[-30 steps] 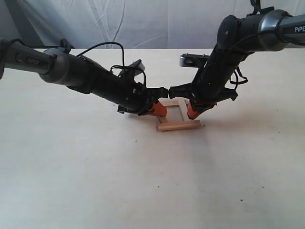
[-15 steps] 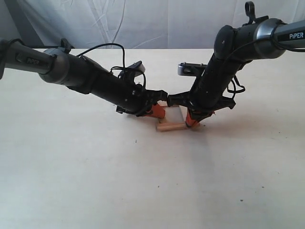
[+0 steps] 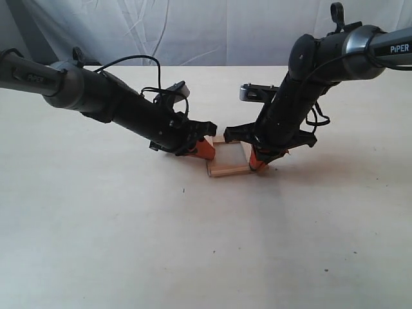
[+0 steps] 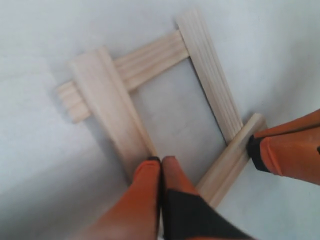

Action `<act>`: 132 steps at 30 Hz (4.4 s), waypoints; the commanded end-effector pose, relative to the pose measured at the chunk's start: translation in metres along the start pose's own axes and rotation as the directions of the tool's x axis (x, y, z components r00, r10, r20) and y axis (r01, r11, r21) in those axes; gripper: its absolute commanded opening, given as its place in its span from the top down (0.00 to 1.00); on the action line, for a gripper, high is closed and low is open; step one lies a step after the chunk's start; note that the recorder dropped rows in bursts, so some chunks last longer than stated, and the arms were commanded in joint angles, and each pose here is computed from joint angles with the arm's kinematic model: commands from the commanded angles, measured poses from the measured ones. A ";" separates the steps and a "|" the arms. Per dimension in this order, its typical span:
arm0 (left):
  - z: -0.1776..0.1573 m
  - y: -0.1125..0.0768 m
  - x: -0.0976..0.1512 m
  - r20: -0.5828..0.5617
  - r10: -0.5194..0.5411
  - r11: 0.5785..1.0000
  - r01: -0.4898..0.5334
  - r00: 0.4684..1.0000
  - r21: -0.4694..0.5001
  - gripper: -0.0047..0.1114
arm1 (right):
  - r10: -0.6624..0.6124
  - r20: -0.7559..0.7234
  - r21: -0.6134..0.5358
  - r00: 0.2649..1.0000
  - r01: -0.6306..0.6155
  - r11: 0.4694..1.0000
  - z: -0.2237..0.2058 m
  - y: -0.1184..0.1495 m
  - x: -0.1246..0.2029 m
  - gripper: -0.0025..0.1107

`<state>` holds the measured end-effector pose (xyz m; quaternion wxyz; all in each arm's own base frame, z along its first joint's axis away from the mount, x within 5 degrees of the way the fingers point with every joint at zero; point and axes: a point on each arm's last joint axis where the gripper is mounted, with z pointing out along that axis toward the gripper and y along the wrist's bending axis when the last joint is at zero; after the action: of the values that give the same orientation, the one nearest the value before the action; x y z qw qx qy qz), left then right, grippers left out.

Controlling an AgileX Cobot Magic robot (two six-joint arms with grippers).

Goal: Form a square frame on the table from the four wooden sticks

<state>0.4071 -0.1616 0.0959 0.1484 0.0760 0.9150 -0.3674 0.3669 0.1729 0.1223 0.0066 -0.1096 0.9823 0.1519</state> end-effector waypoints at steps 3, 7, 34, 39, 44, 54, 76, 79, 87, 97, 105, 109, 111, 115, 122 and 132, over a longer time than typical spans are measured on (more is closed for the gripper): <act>-0.001 0.001 0.002 -0.027 0.029 1.000 -0.029 0.999 -0.005 0.96 | -0.002 -0.016 0.012 1.000 0.002 1.000 0.009 -0.003 0.002 0.99; -0.009 -0.009 -0.004 0.012 0.013 1.000 -0.013 1.000 0.026 0.96 | 0.004 0.027 0.000 1.000 -0.004 1.000 0.004 0.000 -0.001 0.99; -0.318 -0.105 0.095 0.441 0.359 0.847 -0.088 0.823 -0.525 0.96 | -0.026 0.607 0.108 0.794 -0.050 0.993 -0.202 -0.030 0.145 0.99; -0.333 -0.124 0.190 0.617 0.483 0.819 -0.072 0.621 -0.569 0.96 | -0.157 0.913 0.168 0.376 0.004 0.986 -0.215 -0.024 0.257 0.99; -0.305 -0.098 0.223 0.621 0.449 0.828 -0.038 0.642 -0.559 0.96 | -0.188 0.964 0.190 0.188 0.004 0.982 -0.182 -0.036 0.307 0.99; -0.301 -0.096 0.227 0.585 0.452 0.820 -0.056 0.673 -0.569 0.96 | -0.170 0.962 0.167 0.213 0.028 0.985 -0.172 -0.036 0.327 0.99; -0.302 -0.096 0.227 0.591 0.453 0.821 -0.054 0.668 -0.568 0.96 | -0.153 0.946 0.230 0.286 -0.261 0.937 -0.101 -0.075 0.340 0.99; -0.302 -0.096 0.227 0.591 0.453 0.821 -0.054 0.668 -0.568 0.96 | -0.144 0.948 0.220 0.283 -0.261 0.940 -0.101 -0.075 0.340 0.99; -0.302 -0.096 0.227 0.592 0.452 0.822 -0.053 0.668 -0.567 0.96 | -0.144 0.948 0.220 0.283 -0.261 0.940 -0.101 -0.075 0.340 0.99; -0.301 -0.089 0.243 0.541 0.573 0.732 -0.088 0.615 -0.676 0.96 | -0.130 0.951 0.205 0.280 -0.260 0.944 -0.101 -0.075 0.340 0.99; -0.274 -0.046 0.290 0.566 0.767 0.580 0.049 0.301 -0.813 0.96 | -0.130 0.951 0.205 0.280 -0.260 0.944 -0.101 -0.075 0.340 0.99; -0.260 -0.038 0.302 0.505 0.773 0.555 -0.024 0.384 -0.831 0.96 | -0.130 0.951 0.205 0.280 -0.260 0.944 -0.101 -0.075 0.340 0.99; -0.253 -0.034 0.305 0.476 0.749 0.562 -0.063 0.460 -0.825 0.96 | -0.130 0.951 0.205 0.280 -0.260 0.944 -0.101 -0.075 0.340 0.99; -0.251 -0.034 0.306 0.486 0.732 0.581 -0.064 0.478 -0.812 0.96 | -0.128 0.952 0.203 0.279 -0.260 0.944 -0.101 -0.075 0.340 0.99; -0.251 -0.034 0.306 0.505 0.718 0.600 -0.058 0.478 -0.798 0.96 | -0.113 0.954 0.188 0.278 -0.258 0.948 -0.101 -0.074 0.340 0.99; -0.253 -0.032 0.307 0.674 0.560 0.739 0.078 0.481 -0.669 0.96 | -0.113 0.954 0.187 0.278 -0.258 0.948 -0.101 -0.074 0.340 0.99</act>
<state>0.0555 -0.0011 0.1896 0.6409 0.0068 0.7675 0.0148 0.0534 0.0016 0.1811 0.6013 0.0486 0.7968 0.0345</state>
